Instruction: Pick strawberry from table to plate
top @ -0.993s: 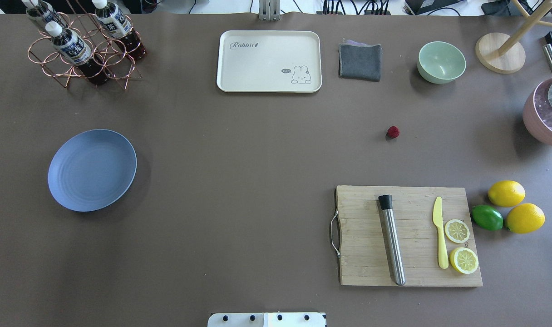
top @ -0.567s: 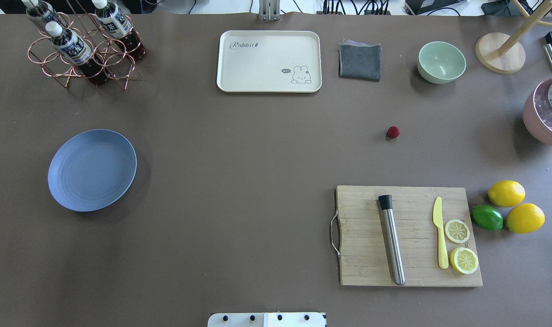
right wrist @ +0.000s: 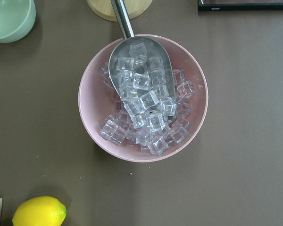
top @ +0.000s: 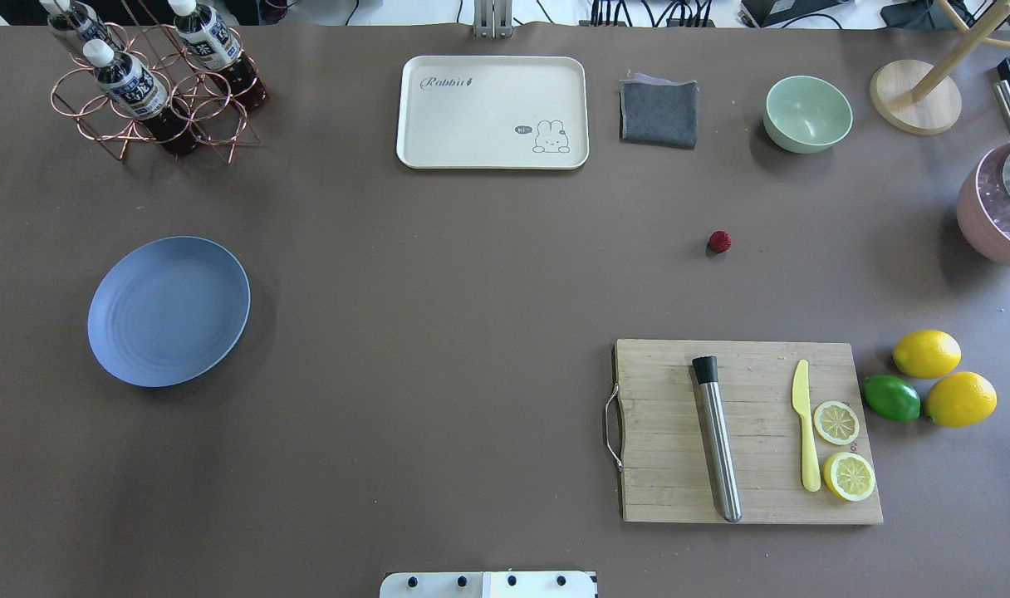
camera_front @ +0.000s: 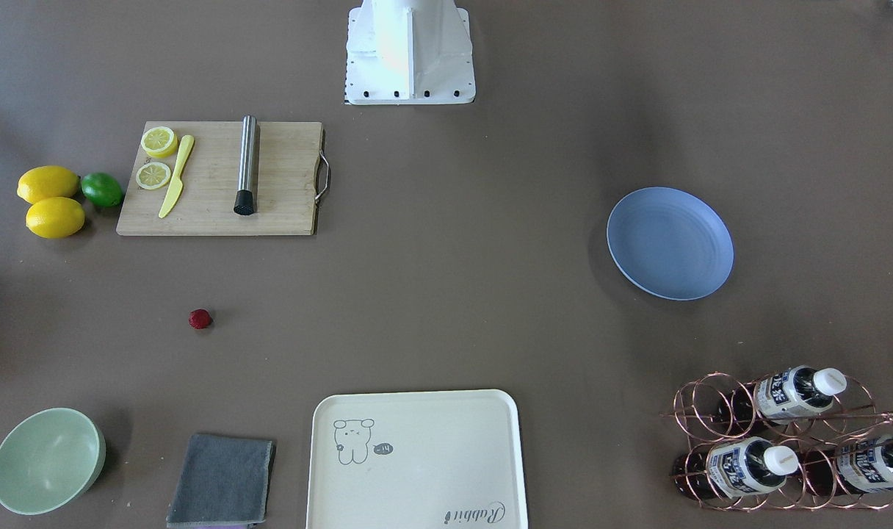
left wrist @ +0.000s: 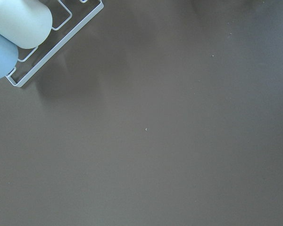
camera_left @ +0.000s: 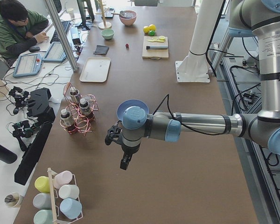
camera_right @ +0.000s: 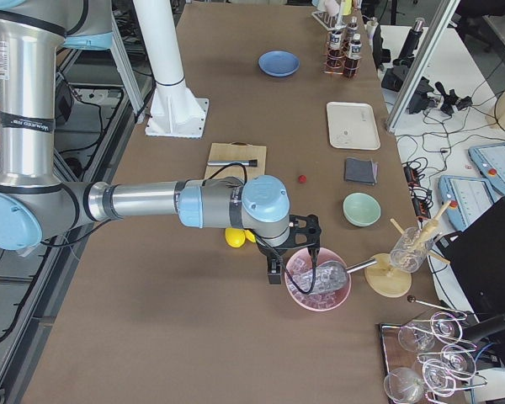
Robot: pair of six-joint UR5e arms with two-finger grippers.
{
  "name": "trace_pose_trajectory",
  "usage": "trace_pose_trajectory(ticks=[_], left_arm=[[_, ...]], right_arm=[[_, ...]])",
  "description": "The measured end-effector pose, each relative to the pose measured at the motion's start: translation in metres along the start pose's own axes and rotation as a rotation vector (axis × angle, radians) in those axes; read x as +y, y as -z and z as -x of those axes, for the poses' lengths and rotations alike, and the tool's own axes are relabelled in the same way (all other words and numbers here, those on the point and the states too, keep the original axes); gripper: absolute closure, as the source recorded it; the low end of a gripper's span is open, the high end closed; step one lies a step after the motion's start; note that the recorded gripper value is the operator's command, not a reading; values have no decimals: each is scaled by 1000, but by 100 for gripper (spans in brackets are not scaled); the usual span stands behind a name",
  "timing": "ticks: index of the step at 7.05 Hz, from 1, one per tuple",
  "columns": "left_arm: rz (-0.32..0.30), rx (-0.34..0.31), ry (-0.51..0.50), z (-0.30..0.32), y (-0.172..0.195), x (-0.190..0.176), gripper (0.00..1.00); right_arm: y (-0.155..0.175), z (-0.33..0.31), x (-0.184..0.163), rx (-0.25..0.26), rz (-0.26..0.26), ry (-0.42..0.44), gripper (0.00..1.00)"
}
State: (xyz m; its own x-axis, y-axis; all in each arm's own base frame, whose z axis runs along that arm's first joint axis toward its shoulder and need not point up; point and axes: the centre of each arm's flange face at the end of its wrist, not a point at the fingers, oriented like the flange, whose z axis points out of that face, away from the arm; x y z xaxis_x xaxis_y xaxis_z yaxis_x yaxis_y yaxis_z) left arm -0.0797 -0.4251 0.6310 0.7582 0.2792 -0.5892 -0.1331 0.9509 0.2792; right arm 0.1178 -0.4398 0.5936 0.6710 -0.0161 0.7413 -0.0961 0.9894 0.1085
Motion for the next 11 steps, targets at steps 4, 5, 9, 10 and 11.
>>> trace_pose_trajectory(ticks=[4,5,9,10,11], left_arm=[[-33,-4,-38,-8,8,-8,2],[-61,-9,-72,-12,8,-13,2],[-130,26,-190,-42,-1,-72,2],[-142,60,-186,-53,-2,-82,1],[-160,82,-162,-60,-3,-88,1]], right_arm=[[-2,4,-5,-1,4,9,0],[-2,6,-5,-2,3,13,0],[-20,48,-31,-20,33,108,0],[-26,65,-41,-26,43,125,0],[-32,84,-51,-31,52,120,0]])
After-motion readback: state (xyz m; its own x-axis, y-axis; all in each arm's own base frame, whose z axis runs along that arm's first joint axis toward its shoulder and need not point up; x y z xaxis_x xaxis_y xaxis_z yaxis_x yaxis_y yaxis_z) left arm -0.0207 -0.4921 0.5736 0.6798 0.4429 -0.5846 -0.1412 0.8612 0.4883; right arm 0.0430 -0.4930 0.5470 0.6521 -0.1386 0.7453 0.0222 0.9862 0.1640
